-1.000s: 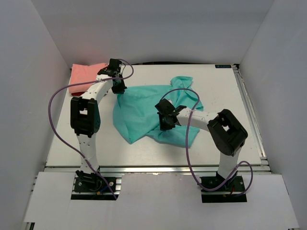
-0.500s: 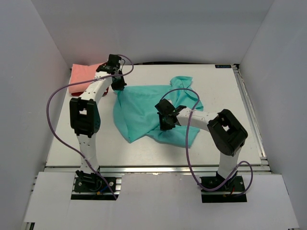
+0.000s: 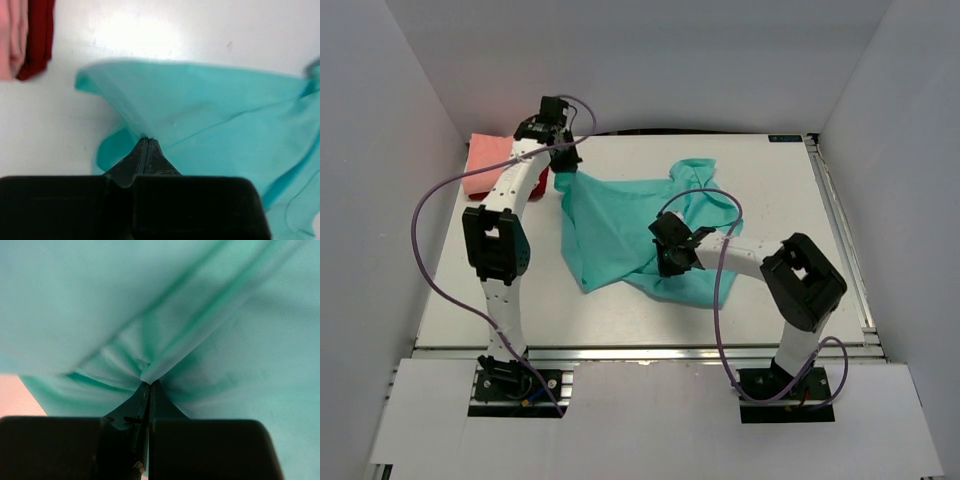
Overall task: Fold and stack the t-shirts
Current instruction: Flatten out the tshirt
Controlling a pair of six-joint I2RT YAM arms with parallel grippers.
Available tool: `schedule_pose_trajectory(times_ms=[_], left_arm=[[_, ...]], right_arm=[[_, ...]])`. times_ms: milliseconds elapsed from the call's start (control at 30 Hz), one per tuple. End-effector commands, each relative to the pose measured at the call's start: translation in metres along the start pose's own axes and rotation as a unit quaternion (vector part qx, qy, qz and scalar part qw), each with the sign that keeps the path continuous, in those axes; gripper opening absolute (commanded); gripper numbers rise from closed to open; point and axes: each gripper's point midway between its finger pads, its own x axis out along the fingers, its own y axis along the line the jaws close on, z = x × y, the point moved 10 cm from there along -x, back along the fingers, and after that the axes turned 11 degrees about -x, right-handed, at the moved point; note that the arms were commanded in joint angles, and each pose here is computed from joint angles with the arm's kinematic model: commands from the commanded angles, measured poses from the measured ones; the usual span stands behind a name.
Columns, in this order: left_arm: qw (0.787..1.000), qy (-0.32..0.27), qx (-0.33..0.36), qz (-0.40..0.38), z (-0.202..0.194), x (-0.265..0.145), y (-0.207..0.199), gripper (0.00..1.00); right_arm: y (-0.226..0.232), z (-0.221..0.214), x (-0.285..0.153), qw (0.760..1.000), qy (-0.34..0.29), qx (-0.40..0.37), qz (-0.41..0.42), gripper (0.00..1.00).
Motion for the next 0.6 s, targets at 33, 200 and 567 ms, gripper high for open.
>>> schedule_pose_trajectory(times_ms=[33, 200, 567], left_arm=[[0.998, -0.051, -0.026, -0.035, 0.039, -0.014, -0.007, 0.01], [0.995, -0.034, -0.049, -0.074, 0.046, 0.01, -0.007, 0.05], [0.989, -0.059, -0.083, -0.105, 0.07, 0.053, 0.0, 0.0]], right_arm=[[-0.019, -0.037, -0.01, 0.998, 0.045, -0.025, -0.041, 0.0], [-0.027, -0.047, -0.017, 0.997, 0.044, -0.038, -0.053, 0.0], [-0.037, -0.065, -0.028, 0.995, 0.051, -0.045, -0.067, 0.0]])
